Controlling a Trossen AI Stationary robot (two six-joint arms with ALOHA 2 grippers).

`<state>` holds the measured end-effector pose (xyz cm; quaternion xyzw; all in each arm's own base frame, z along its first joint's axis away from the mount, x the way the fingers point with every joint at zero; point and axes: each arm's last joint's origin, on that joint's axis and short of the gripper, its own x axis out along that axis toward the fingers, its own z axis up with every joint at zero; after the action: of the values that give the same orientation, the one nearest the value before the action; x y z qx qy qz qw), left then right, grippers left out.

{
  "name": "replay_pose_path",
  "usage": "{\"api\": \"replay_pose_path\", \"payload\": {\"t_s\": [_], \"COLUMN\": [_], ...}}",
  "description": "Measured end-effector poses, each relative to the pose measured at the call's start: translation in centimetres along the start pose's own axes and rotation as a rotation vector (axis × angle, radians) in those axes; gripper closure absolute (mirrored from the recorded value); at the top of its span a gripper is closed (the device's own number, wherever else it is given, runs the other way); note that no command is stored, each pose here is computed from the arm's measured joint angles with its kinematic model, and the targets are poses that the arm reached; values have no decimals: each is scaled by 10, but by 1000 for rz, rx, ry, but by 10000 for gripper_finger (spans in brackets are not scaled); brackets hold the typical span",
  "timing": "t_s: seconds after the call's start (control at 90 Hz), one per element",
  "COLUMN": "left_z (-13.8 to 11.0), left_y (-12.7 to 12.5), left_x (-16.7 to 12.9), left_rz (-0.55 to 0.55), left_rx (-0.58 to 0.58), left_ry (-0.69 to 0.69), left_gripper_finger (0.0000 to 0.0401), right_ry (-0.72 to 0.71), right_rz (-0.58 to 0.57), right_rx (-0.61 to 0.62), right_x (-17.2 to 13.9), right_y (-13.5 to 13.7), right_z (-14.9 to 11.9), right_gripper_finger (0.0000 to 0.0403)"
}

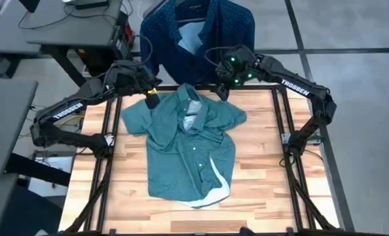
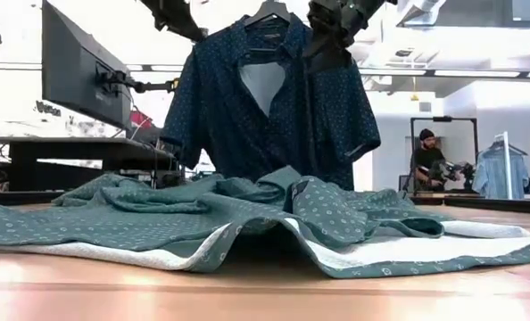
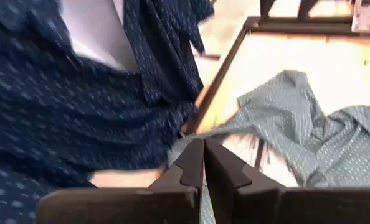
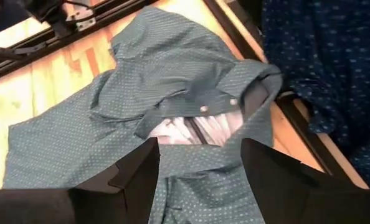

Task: Hang clothes
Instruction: Hang the green polo shirt on the rack

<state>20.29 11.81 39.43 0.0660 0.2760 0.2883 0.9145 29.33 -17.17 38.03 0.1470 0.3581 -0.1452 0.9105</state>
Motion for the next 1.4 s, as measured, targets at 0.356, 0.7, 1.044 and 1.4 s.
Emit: {"api": "replay_pose_path", "payload": {"t_s": [0.356, 0.7, 1.044, 1.4], "left_z": [-44, -126, -158, -178], "left_y": [24, 41, 38, 11], "left_x": [88, 196, 246, 268], "left_rz": [-245, -281, -251, -279], "left_rx": [-260, -250, -161, -65], "left_ry": [333, 652, 645, 735], "left_gripper_finger": [311, 247, 247, 250], "right_ry": [42, 21, 3, 128], "right_rz": [-54, -162, -142, -89], "right_rx": [-44, -74, -17, 27], "right_x": [-8, -25, -12, 28], "right_y": [-28, -79, -112, -114], "right_z": [-6, -10, -32, -74], "right_gripper_finger": [198, 198, 198, 198]}}
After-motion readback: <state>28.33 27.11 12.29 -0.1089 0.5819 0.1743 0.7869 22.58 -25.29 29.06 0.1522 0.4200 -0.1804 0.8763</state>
